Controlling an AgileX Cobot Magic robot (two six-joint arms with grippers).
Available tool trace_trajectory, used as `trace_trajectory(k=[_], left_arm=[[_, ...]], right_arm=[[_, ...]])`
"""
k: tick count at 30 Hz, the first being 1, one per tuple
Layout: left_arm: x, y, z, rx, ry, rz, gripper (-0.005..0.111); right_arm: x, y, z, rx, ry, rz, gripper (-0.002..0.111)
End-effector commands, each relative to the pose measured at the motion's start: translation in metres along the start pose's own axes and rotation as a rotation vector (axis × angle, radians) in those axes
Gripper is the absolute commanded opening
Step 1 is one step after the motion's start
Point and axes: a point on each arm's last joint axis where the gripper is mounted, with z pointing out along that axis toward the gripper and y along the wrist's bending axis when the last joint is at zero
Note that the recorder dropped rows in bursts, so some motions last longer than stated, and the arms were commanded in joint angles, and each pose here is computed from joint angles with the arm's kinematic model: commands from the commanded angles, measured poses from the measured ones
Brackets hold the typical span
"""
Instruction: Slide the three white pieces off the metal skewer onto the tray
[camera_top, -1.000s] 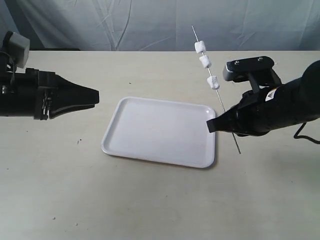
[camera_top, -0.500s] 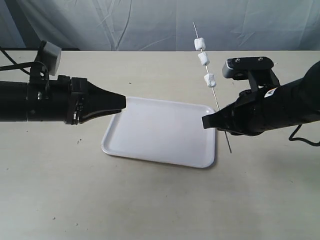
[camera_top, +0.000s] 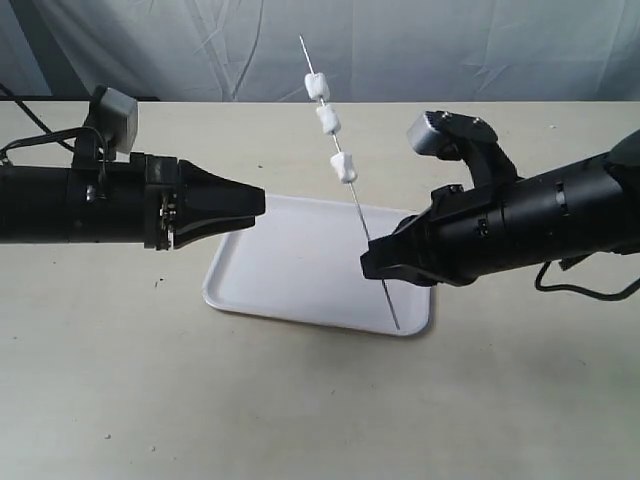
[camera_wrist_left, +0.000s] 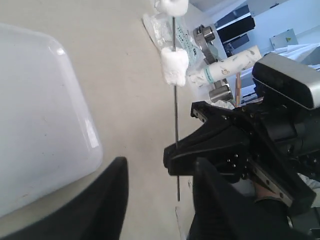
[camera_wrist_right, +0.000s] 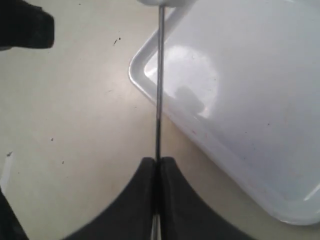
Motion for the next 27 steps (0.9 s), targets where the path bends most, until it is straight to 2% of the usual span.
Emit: trace_trajectory(k=[1,4,10,16,19,23,27], left_arm=[[-0.005,-0.002,0.003,-0.007,-0.016,0.019,0.041],[-0.008,0.001,0.003,-0.040,-0.026,0.027,0.041],[-0.013,0.005,0.003,-0.085,-0.041,-0.001,0.041],[-0.025,0.000,0.008,-0.015,-0.038,0.027,0.041],[-0.025,0.004,0.010,-0.006,-0.031,0.017,0.042],[-0.026,0.008,0.011,-0.030,-0.033,0.014,0.048],[-0.031,0.007,0.011,-0.039,-0.044,0.036,0.049]], right_arm=[[0.016,0.001,0.001,-0.039,0.053,0.017,-0.001],[0.030,-0.002,0.003,-0.038,0.088,0.046,-0.001],[0.034,0.010,0.008,-0.116,0.071,0.032,-0.001],[0.040,0.026,0.017,-0.116,0.092,-0.025,-0.001],[0.039,0.025,0.019,-0.075,0.080,-0.026,-0.001],[0.040,0.026,0.019,-0.082,0.083,-0.022,-0.001],[0.040,0.025,0.019,-0.077,0.086,-0.006,-0.001]])
